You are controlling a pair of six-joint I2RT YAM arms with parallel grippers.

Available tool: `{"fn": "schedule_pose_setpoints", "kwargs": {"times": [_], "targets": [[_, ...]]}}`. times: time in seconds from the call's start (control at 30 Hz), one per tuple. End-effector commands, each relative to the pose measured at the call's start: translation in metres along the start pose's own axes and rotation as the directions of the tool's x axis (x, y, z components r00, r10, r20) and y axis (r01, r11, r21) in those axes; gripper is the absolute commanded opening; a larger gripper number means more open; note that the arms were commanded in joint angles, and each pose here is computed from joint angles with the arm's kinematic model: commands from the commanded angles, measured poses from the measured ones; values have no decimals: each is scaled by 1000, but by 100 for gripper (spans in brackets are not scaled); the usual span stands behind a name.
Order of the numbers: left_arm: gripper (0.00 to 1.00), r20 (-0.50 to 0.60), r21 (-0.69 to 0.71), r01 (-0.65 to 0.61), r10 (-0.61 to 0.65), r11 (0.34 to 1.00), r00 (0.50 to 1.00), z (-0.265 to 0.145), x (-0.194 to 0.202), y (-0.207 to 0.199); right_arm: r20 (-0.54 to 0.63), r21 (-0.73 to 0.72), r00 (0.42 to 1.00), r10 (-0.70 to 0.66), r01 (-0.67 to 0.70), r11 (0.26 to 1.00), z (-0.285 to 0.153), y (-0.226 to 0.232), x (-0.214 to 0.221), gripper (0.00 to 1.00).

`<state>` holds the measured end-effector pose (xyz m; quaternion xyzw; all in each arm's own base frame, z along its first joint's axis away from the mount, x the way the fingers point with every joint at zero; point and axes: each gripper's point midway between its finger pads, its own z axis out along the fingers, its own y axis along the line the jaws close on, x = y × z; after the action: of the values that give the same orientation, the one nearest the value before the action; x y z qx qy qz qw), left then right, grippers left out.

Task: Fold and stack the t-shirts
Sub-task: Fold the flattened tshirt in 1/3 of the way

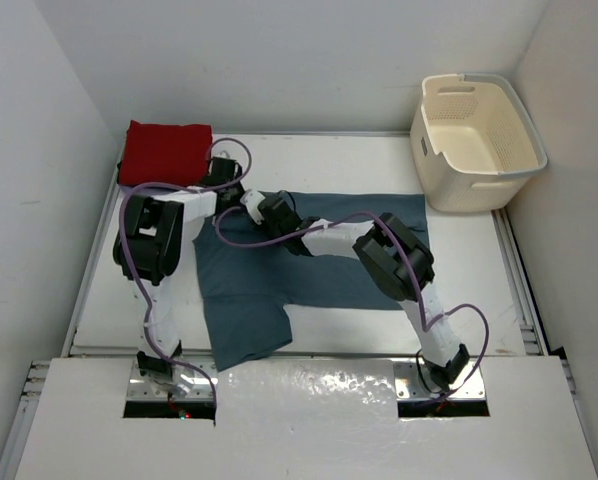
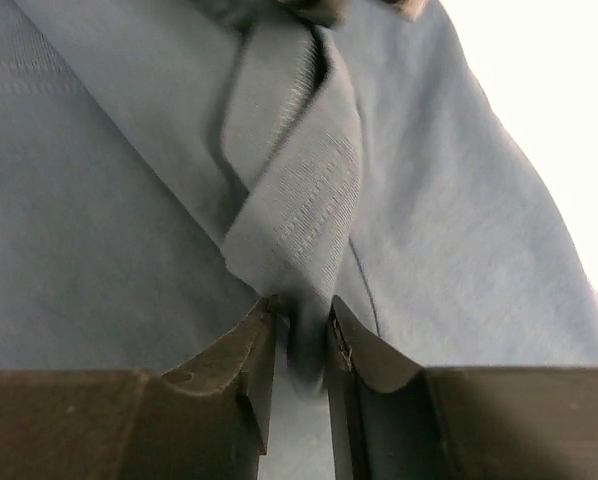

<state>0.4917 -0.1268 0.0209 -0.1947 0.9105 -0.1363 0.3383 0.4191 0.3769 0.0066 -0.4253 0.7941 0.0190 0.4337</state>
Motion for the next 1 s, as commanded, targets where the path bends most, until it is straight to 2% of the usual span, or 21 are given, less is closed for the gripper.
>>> {"fn": "schedule_pose_setpoints", "kwargs": {"times": [0.0,0.27,0.5,0.53,0.73,0.87,0.93,0.97], "targets": [[0,61,74,-5,0,997,998,-20,-15,-17,130,20,991,38,-41,999,-20,-14,-43,24],[0,88,38,25,-28,999,996,-64,0,4,152,-130,987,61,-41,991,-44,13,-32,19],[0,107,8,17,-18,1000,994,-86,11,17,147,-159,986,73,-50,986,-50,18,-29,30],[0,111,7,14,-15,1000,994,-86,9,17,148,-160,986,81,-57,986,-50,18,-28,33],[0,114,-37,-6,11,999,993,-70,-2,16,158,-199,981,111,-78,977,-48,24,-39,35],[0,100,-79,-11,18,997,995,-49,-8,18,131,-195,986,101,-74,978,-39,25,-37,27],[0,94,-88,-12,20,996,995,-43,-10,18,126,-193,988,93,-67,979,-34,25,-39,29],[0,90,-84,-15,23,996,996,-41,-11,15,123,-182,988,91,-68,981,-32,23,-38,33]]}}
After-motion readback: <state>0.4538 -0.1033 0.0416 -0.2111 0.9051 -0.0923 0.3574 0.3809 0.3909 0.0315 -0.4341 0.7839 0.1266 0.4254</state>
